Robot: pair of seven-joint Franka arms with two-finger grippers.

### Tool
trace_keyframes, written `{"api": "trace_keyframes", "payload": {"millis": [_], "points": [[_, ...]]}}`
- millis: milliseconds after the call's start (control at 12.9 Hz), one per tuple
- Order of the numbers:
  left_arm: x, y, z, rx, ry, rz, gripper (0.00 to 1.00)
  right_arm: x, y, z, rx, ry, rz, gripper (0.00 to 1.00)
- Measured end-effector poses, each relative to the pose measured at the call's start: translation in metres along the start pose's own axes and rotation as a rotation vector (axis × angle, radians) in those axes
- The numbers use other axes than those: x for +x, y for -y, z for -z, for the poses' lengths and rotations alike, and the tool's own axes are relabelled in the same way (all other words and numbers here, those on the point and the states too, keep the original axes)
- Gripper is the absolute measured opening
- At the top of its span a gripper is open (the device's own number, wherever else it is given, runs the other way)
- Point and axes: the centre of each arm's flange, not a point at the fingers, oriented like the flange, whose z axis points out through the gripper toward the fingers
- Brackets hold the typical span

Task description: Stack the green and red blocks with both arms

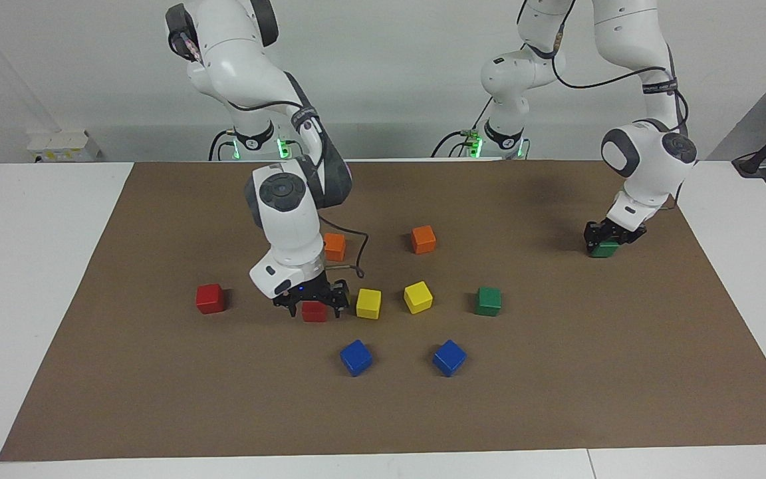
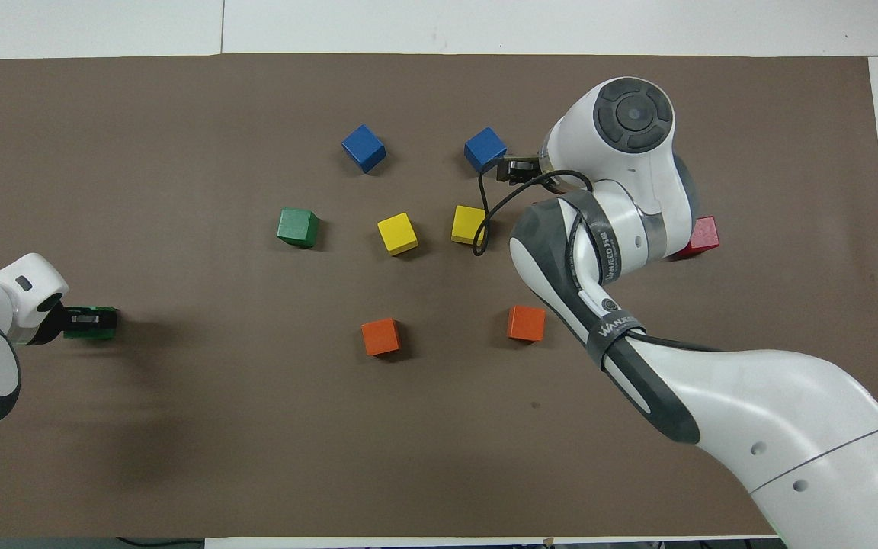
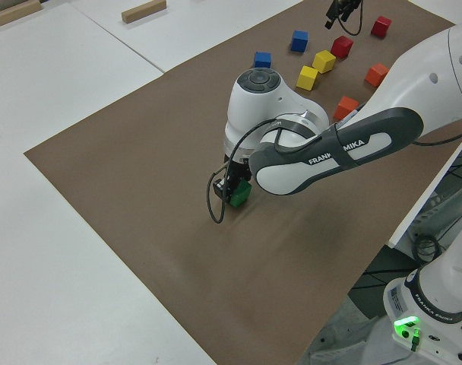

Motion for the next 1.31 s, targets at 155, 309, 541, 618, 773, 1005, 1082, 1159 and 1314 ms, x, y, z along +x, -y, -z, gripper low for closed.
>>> {"api": "trace_keyframes", "payload": {"millis": [155, 309, 541, 618, 773, 1005, 1082, 1159, 1314], "points": [[0.001, -0.001, -0.001, 0.001, -0.004, -0.001, 0.55, -0.007, -0.005, -0.024, 0.001, -0.004, -0.002, 1.00], [0.002, -0.002, -0.001, 0.002, -0.008, -0.006, 0.55, -0.013, -0.011, -0.037, 0.002, -0.009, -0.006, 1.00], [0.005, -0.003, 0.001, 0.000, -0.004, -0.042, 0.60, -0.021, -0.012, -0.047, 0.004, -0.009, -0.002, 1.00], [0.009, -0.003, 0.006, -0.004, 0.006, -0.055, 0.71, -0.024, -0.012, -0.048, 0.003, -0.005, 0.000, 1.00], [0.024, 0.001, 0.028, -0.006, 0.008, -0.066, 0.96, -0.030, -0.006, -0.047, 0.003, -0.001, -0.011, 1.00], [0.056, -0.003, 0.079, -0.007, 0.001, -0.102, 1.00, -0.039, 0.003, -0.046, -0.001, 0.014, -0.024, 1.00], [0.069, -0.016, 0.097, -0.007, -0.004, -0.130, 1.00, -0.040, 0.003, -0.044, -0.004, 0.018, -0.025, 0.91], [0.083, -0.035, 0.115, -0.007, -0.012, -0.165, 1.00, -0.040, 0.002, -0.041, -0.007, 0.023, -0.025, 0.77], [0.108, -0.081, 0.141, -0.009, -0.025, -0.206, 1.00, -0.041, -0.001, -0.032, -0.019, 0.041, -0.028, 0.55]]}}
